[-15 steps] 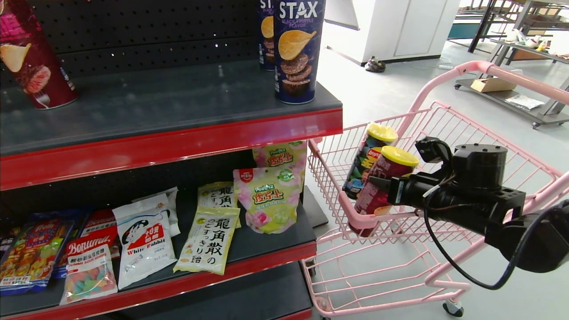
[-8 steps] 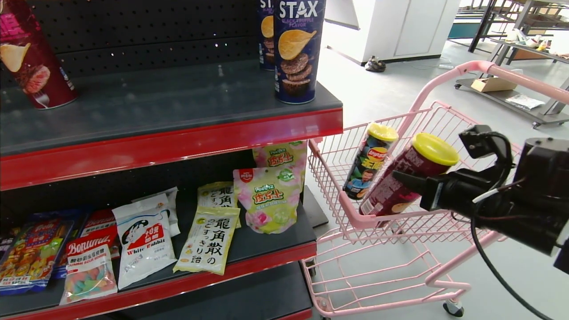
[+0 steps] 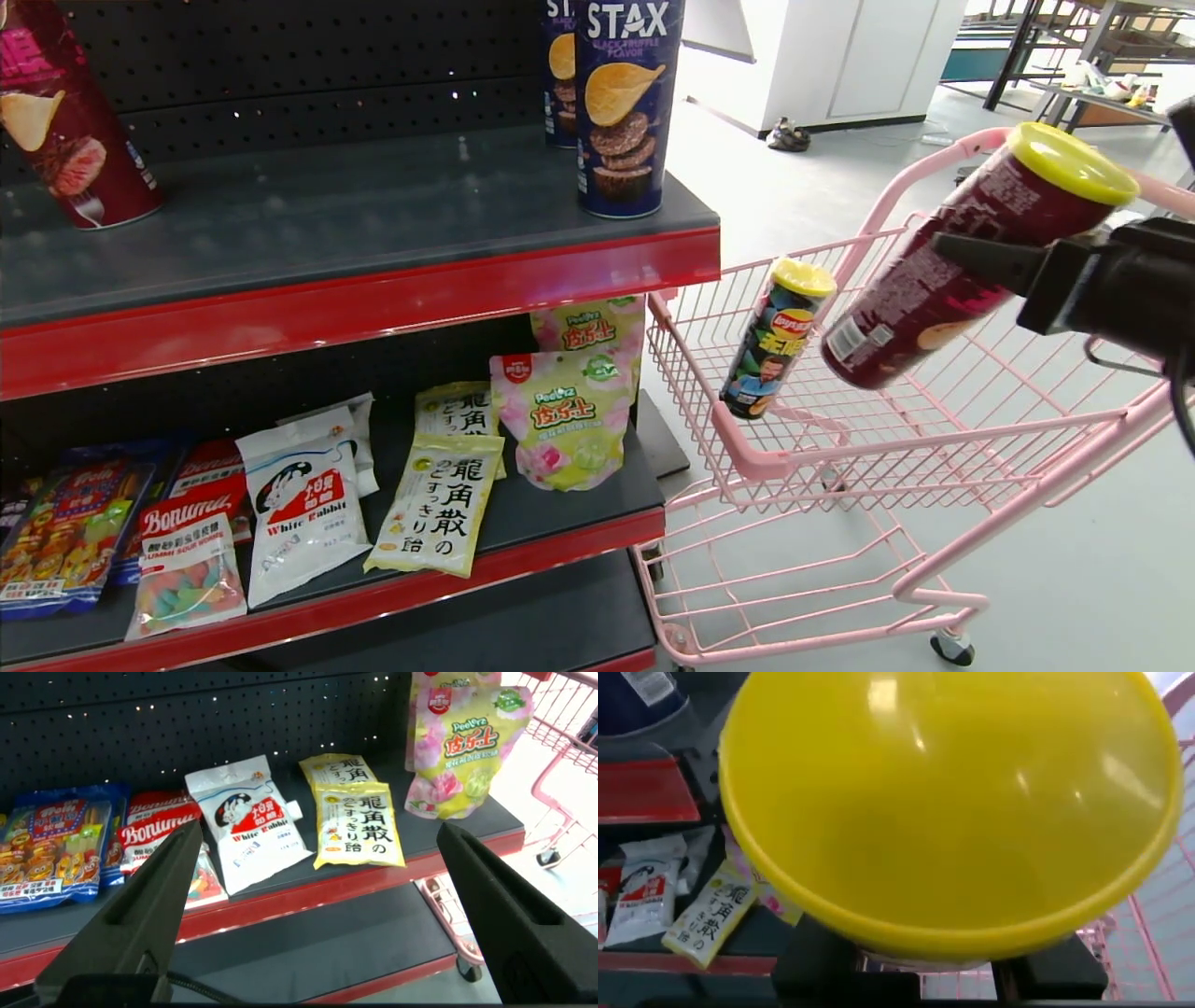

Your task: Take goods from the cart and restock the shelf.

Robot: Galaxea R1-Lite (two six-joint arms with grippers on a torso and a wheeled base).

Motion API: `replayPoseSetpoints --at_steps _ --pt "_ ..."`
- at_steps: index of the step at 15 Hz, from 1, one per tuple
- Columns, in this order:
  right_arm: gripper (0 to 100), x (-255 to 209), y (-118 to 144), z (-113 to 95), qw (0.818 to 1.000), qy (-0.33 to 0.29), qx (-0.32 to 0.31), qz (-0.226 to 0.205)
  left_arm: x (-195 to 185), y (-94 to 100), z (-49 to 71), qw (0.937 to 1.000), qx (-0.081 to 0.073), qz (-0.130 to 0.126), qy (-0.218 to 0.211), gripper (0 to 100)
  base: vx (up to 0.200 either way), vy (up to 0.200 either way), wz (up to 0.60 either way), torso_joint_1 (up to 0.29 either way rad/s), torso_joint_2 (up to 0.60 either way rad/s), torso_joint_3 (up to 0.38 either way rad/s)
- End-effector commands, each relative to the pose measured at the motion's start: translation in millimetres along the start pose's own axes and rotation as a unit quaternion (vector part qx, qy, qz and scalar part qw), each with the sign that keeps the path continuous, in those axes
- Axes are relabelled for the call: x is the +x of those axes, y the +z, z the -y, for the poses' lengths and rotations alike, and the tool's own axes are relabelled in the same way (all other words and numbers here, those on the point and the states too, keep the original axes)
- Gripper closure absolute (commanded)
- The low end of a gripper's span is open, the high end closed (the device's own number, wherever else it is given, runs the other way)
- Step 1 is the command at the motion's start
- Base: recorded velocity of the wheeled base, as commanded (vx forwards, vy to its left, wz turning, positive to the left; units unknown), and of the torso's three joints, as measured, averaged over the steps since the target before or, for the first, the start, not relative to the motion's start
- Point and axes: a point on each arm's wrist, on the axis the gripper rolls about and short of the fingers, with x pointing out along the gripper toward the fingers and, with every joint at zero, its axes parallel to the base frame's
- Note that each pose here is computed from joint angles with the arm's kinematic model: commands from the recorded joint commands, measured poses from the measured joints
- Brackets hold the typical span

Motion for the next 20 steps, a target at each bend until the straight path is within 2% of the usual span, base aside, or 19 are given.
replayPoseSetpoints --at_steps 1,3,4,6,7,9,15,20 --pt "100 -91 29 -3 0.997 -0.077 -0.024 0.008 0 0.0 0.0 1.0000 0.000 -0.001 0.000 0 0.000 0.000 0.00 0.000 0.00 0.000" --pt "100 -158 -5 -5 0.991 -0.100 -0.046 -0.070 0 0.0 0.0 1.0000 0.000 -0.001 -0.001 0 0.000 0.000 0.00 0.000 0.00 0.000" --pt "100 -179 -21 -6 0.990 -0.111 -0.046 -0.081 0 0.0 0.1 1.0000 0.000 -0.001 -0.002 0 0.000 0.000 0.00 0.000 0.00 0.000" --pt "100 -205 -50 -6 0.986 -0.138 -0.050 -0.075 0 0.0 0.1 1.0000 -0.001 -0.001 -0.002 0 0.000 0.000 0.00 0.000 0.00 0.000" --pt "100 -214 -66 -7 0.981 -0.166 -0.062 -0.081 0 0.0 0.1 1.0000 -0.001 -0.001 -0.002 0 0.000 0.000 0.00 0.000 0.00 0.000" --pt "100 -218 -81 -7 0.977 -0.178 -0.069 -0.092 0 0.0 0.1 1.0000 -0.001 -0.001 -0.003 0 0.000 0.000 0.00 0.000 0.00 0.000" --pt "100 -219 -84 -6 0.974 -0.187 -0.082 -0.096 0 0.0 0.1 1.0000 -0.001 -0.001 -0.003 0 0.000 0.000 0.00 0.000 -0.01 -0.008" --pt "100 -219 -83 -6 0.974 -0.186 -0.088 -0.093 0 0.0 0.1 1.0000 -0.001 -0.001 -0.003 0 0.000 0.000 0.00 0.072 -0.37 -0.296"
